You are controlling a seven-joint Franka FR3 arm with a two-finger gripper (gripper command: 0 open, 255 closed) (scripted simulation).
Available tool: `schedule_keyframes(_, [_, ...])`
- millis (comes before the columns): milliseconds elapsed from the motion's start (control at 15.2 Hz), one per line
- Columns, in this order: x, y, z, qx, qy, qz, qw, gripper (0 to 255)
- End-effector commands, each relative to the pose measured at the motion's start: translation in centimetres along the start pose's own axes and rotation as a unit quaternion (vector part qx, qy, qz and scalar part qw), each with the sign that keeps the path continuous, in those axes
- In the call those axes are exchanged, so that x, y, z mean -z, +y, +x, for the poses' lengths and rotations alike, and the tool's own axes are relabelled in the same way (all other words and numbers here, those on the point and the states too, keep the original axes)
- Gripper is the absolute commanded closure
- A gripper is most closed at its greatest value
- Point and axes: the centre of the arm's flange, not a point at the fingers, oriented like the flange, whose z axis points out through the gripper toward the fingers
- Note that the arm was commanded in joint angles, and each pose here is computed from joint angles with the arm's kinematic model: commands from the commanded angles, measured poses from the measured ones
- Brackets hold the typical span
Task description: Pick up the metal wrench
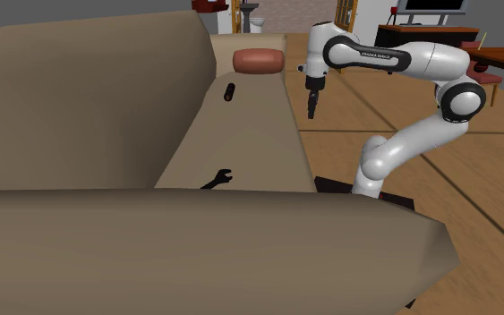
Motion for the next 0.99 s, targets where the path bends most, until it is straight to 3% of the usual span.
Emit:
schedule_keyframes(0, [0.0, 0.0, 0.0, 0.000, 0.000, 0.000, 1.0000, 0])
schedule_keyframes(462, [-1.0, -4.6, 7.8, 0.094, 0.004, 0.001, 0.9956, 0])
schedule_keyframes(924, [-2.0, -10.5, 14.6, 0.187, 0.008, 0.002, 0.9824, 0])
